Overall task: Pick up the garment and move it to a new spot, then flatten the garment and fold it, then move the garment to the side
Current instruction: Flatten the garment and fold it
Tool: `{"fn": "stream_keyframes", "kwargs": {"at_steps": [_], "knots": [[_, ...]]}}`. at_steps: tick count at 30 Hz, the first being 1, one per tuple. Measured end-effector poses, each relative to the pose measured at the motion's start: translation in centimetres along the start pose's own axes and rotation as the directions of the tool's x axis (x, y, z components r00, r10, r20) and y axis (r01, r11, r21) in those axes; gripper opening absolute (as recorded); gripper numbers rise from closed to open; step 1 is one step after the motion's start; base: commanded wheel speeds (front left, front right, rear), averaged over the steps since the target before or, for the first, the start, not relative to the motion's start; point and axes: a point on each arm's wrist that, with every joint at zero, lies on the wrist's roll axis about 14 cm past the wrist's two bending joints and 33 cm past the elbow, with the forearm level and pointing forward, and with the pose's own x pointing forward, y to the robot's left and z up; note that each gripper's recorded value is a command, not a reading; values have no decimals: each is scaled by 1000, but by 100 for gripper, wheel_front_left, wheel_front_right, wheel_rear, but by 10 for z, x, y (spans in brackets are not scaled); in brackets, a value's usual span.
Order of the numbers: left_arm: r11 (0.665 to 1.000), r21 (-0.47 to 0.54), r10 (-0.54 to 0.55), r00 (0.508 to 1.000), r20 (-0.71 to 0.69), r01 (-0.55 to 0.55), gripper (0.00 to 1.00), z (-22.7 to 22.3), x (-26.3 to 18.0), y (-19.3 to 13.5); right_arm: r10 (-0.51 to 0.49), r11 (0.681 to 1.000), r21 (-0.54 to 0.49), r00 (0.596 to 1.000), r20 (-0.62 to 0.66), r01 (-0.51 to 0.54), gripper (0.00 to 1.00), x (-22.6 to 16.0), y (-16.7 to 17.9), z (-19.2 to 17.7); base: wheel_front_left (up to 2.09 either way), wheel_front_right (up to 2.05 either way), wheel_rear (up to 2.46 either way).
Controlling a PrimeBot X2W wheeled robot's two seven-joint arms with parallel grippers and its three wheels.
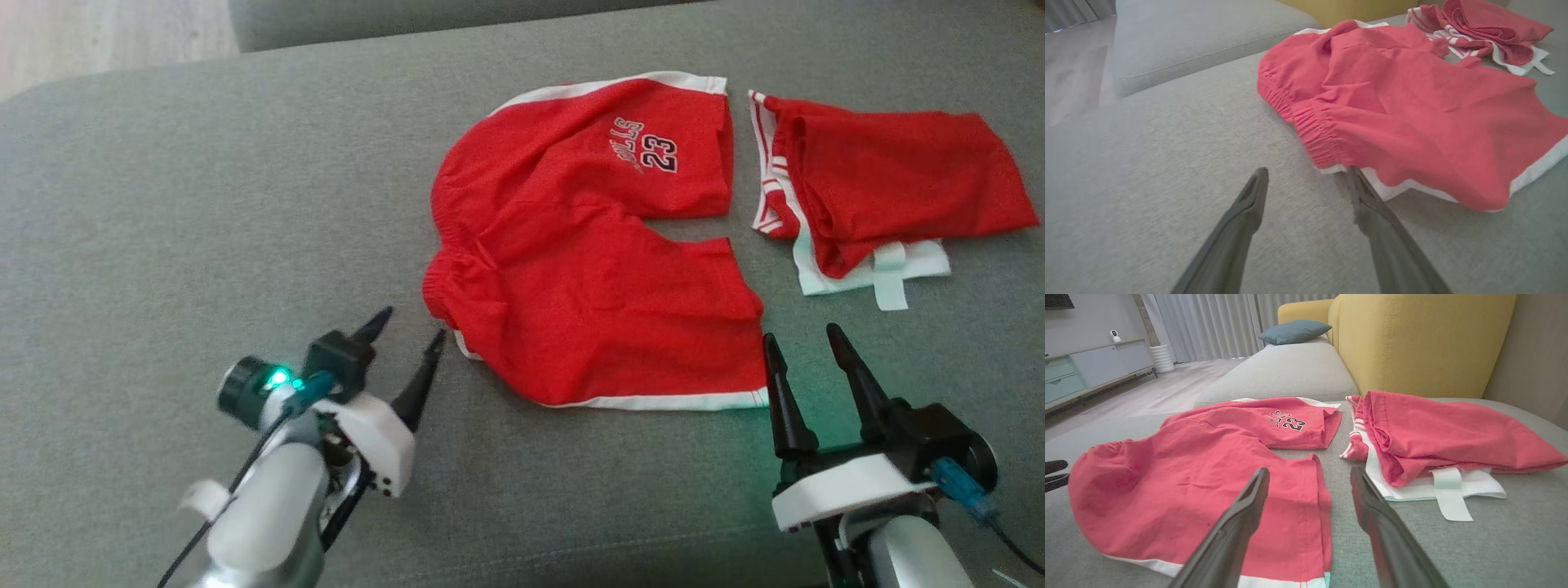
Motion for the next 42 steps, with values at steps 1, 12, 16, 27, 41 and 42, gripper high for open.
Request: {"fn": "stream_keyframes", "kwargs": {"at_steps": [1, 12, 16, 27, 41, 42], "knots": [[1000, 5, -27, 1000, -5, 27, 100, 0, 4, -5, -6, 1000, 1, 1000, -5, 6, 100, 0, -2, -2, 0, 0, 0], [988, -3, -157, 986, -55, 157, 100, -8, 30, -24, -59, 998, 0, 998, -16, 59, 100, 1, -19, -4, 0, 0, 0], [986, 4, -169, 983, -66, 169, 100, -12, 32, -25, -63, 998, 1, 998, -22, 63, 100, 0, -20, -6, 0, 0, 0], [979, 24, -201, 976, -85, 204, 87, -13, 43, -27, -60, 998, 2, 996, -69, 60, 100, -1, -18, -19, 0, 0, 0], [983, 65, -167, 985, -35, 169, 0, 5, 36, -12, -22, 999, 28, 961, -276, 30, 100, -10, -5, -65, 0, 0, 0], [984, 66, -162, 986, -29, 164, 0, 7, 35, -11, -16, 999, 29, 957, -291, 25, 100, -10, -4, -68, 0, 0, 0]]}}
